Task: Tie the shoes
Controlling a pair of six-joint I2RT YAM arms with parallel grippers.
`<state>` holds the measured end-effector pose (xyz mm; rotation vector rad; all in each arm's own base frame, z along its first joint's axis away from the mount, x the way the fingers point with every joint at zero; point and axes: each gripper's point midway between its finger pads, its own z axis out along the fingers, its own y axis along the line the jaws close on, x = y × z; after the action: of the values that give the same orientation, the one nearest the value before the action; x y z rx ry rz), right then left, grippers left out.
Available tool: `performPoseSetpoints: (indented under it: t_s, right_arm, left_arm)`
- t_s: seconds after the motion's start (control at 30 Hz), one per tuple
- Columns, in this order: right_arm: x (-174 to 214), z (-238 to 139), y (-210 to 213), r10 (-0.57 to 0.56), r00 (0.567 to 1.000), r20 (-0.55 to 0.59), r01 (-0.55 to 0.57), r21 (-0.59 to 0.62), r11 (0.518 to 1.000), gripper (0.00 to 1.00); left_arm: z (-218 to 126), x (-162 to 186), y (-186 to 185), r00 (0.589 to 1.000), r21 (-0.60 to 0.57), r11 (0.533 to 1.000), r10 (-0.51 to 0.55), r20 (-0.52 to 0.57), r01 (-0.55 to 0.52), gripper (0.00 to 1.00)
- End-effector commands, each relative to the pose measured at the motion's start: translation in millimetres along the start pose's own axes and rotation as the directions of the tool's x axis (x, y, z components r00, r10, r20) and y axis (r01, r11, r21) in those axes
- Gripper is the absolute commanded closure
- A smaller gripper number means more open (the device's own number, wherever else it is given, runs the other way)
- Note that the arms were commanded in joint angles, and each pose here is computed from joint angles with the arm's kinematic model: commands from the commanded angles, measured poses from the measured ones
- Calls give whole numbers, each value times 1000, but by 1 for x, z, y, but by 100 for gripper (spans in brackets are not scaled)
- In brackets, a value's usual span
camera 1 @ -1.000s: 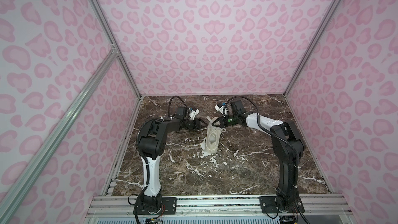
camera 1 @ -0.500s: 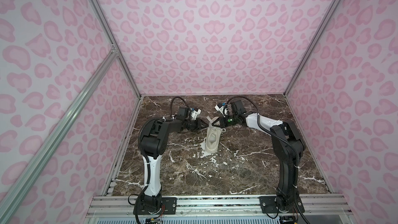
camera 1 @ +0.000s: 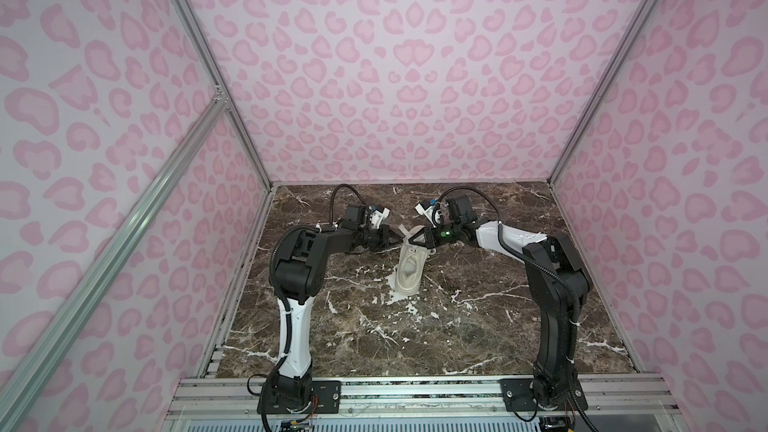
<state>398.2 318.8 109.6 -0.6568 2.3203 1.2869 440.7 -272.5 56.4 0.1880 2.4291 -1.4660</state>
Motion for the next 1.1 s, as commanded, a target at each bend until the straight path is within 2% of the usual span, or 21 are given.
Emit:
performPoseSetpoints:
  t_s: [0.0, 0.07, 0.27, 0.33, 0.57, 0.67, 0.9, 1.07]
  right_arm:
    - [2, 3, 8, -43, 999, -14, 42, -55, 998, 98]
    - [6, 4, 7, -48, 998, -42, 46, -55, 997, 99]
    - [12, 5, 4, -69, 993, -100, 65, -38, 997, 99]
    - [14, 6, 2, -73, 990, -117, 70, -25, 997, 96]
    - [8, -4, 6, -91, 989, -120, 95, 32, 995, 60]
    - [1, -16, 6, -82, 994, -75, 87, 78, 993, 55]
    - [-9, -37, -8, 3, 999, 36, -9, 153, 988, 52]
    - [-14, -39, -23, 79, 991, 104, -96, 169, 981, 59]
  left_arm:
    - [3, -6, -2, 1000, 13, 1000, 15, 2, -15, 91]
    - [4, -18, -11, 999, 23, 999, 42, 12, -42, 91]
    - [12, -23, -24, 997, 50, 996, 71, -3, -71, 91]
    - [15, -24, -28, 997, 59, 995, 80, -12, -79, 91]
    - [24, -22, -39, 994, 80, 992, 100, -44, -97, 91]
    - [24, -24, -40, 993, 82, 991, 107, -41, -103, 91]
    - [21, -24, -46, 991, 90, 989, 123, -48, -118, 91]
    - [22, -24, -49, 990, 105, 987, 127, -53, -121, 91]
